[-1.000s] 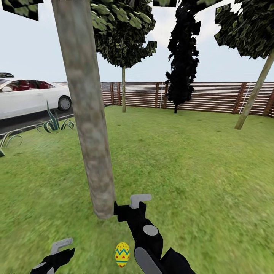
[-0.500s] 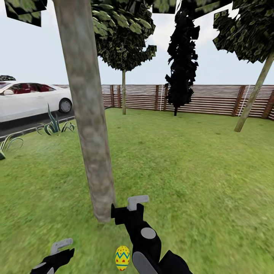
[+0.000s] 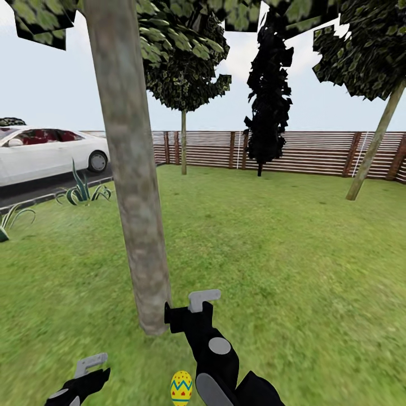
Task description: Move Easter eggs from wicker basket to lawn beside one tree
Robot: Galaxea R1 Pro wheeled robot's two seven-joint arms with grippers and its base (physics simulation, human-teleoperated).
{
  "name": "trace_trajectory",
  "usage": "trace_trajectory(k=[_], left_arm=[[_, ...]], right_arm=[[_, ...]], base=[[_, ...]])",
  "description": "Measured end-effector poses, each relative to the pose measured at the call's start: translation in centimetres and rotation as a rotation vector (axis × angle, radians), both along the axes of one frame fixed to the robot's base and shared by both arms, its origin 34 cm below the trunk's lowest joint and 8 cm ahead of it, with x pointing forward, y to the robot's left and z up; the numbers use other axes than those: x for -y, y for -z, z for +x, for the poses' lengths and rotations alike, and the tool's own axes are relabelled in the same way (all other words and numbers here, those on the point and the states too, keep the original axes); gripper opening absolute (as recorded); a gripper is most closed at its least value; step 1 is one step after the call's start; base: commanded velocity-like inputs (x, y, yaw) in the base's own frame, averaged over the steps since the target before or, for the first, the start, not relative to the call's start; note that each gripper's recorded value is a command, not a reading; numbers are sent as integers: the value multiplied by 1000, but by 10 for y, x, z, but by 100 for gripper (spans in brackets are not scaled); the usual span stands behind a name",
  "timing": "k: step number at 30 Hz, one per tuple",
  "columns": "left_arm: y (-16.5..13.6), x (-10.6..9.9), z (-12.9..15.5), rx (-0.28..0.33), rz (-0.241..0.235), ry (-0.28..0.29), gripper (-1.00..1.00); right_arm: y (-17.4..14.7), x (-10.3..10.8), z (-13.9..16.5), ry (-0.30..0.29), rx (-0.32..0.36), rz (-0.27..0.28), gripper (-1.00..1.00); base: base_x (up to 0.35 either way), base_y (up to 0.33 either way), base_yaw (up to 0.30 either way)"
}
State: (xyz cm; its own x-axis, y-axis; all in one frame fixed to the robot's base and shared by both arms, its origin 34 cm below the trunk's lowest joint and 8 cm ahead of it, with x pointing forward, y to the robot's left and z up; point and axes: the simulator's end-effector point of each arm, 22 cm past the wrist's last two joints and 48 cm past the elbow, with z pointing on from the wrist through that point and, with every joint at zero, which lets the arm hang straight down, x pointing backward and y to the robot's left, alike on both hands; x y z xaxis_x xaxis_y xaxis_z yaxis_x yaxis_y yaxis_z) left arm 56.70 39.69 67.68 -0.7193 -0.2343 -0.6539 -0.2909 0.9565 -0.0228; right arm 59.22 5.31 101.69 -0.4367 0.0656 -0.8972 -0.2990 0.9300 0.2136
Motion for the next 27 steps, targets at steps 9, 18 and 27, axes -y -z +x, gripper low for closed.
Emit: trace_trajectory(k=[9,18,27], left_arm=[[-17,0,2,13,0,0,100],[-34,0,3,27,-1,0,100],[-50,1,4,38,-4,4,100]], right_arm=[[-18,-1,-3,-1,14,0,100],[-34,-7,-12,-19,32,-5,100],[-51,-15,-22,-41,49,-10,100]], base=[[0,0,46],[0,0,75],[0,0,79]])
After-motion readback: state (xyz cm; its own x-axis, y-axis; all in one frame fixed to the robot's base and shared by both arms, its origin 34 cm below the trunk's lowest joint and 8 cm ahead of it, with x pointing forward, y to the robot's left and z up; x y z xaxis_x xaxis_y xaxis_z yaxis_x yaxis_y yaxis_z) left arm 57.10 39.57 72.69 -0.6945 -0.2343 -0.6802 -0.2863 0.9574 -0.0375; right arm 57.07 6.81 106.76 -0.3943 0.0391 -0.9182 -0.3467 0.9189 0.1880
